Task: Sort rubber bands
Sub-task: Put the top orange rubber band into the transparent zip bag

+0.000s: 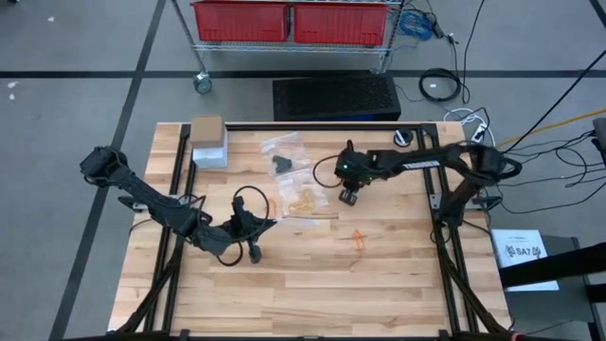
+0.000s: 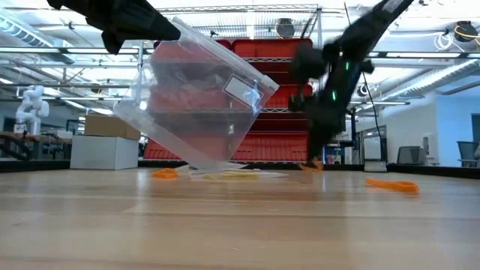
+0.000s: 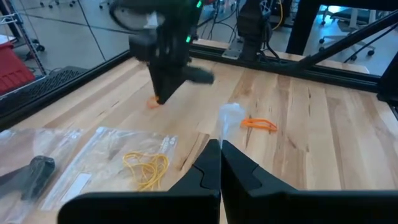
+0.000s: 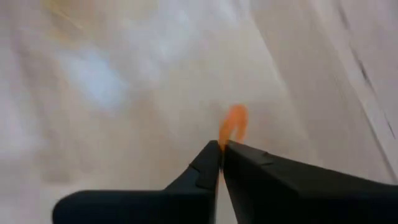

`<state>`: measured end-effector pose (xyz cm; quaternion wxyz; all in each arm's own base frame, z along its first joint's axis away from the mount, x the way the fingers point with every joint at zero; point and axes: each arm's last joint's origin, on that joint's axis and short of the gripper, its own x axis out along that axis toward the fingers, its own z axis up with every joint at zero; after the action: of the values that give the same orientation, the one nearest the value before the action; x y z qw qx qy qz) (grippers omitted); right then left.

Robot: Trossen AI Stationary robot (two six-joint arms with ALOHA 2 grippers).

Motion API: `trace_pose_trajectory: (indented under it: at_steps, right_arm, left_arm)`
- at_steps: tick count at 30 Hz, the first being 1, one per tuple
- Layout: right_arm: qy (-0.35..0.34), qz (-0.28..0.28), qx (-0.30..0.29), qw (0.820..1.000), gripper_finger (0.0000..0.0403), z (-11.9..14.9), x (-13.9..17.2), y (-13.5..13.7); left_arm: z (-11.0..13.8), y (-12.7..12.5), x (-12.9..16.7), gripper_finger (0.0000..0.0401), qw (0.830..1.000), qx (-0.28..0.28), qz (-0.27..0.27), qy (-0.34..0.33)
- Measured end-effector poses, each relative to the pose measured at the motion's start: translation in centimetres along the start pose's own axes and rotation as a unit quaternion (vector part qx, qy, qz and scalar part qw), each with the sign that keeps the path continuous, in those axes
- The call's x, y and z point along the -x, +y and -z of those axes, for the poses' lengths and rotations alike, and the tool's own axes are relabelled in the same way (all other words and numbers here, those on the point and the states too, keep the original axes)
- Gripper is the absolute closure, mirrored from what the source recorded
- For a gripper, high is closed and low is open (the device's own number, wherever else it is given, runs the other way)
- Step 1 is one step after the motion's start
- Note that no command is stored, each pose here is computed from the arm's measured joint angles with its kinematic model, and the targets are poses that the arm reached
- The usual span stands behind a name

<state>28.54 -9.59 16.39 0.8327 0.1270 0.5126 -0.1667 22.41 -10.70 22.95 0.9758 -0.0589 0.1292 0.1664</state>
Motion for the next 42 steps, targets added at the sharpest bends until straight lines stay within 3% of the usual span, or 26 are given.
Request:
trace_pose_trajectory:
  at_steps: [5,13,16,26,42]
  right_arm:
    - [-0.089,-0.044,0.02,0.995,0.04,-1.7,4.2,4.4]
    - [-0.233,-0.114,0.083,0.962,0.0402,-5.6,10.7,12.2]
    - [-0.252,-0.121,0.112,0.954,0.0402,-6.5,11.7,14.2]
    - [-0.22,-0.132,0.15,0.955,0.0403,-7.7,8.9,16.8]
    - [-0.231,-0.158,0.165,0.946,0.0403,-7.3,10.8,19.0]
  left_arm:
    - [0.1,0.2,-0.1,0.0401,1.0,-0.004,-0.005,0.007]
    - [0.0,0.6,-0.5,0.0401,1.0,0.002,-0.016,0.004]
    - [-0.1,0.6,-0.5,0.0401,1.0,0.003,-0.016,0.004]
    - [-0.1,0.6,-0.6,0.0401,1.0,0.004,-0.014,0.004]
    - [-0.1,0.6,-0.6,0.0401,1.0,0.002,-0.015,0.006]
